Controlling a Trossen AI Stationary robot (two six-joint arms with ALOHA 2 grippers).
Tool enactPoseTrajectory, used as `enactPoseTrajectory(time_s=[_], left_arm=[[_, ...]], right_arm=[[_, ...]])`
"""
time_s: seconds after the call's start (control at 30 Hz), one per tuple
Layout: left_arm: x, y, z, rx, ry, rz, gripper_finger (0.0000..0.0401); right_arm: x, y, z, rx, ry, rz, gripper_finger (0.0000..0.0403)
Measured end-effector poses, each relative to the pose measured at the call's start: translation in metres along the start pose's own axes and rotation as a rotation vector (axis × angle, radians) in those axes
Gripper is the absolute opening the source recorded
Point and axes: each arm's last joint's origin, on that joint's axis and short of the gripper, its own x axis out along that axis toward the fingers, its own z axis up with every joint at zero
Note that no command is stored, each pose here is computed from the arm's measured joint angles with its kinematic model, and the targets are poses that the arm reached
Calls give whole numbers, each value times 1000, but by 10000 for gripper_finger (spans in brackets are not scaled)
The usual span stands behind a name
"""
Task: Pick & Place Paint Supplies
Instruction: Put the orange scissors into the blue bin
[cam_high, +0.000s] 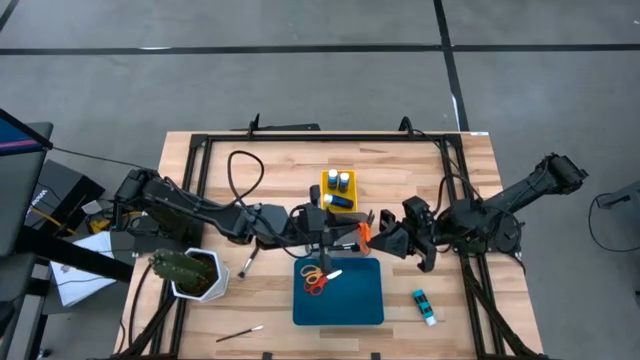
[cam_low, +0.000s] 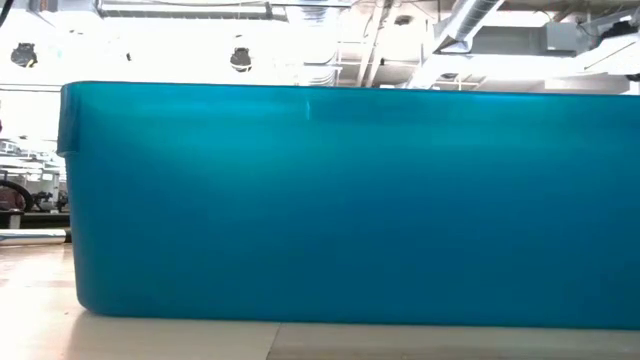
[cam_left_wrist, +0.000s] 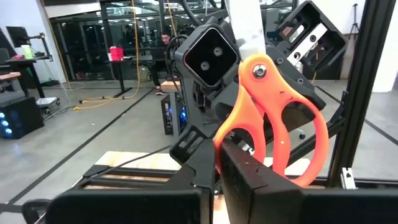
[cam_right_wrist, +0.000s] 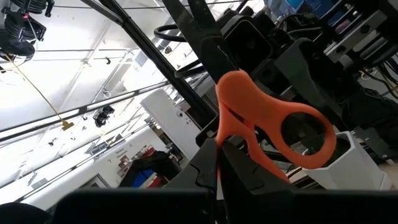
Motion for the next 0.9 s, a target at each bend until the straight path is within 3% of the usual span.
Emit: enactPoseTrajectory(time_s=[0.17,0.6,0.9], left_arm=[[0,0,0,-9,1,-6,4],[0,0,-1,-33,5,-6,1],[0,0,-1,-30,11,-4,1]], right_arm=[[0,-1,1,0,-6,-4,13],[0,-2,3,15,-15,-3,135],[0,-2,2,18,-12,-4,180]])
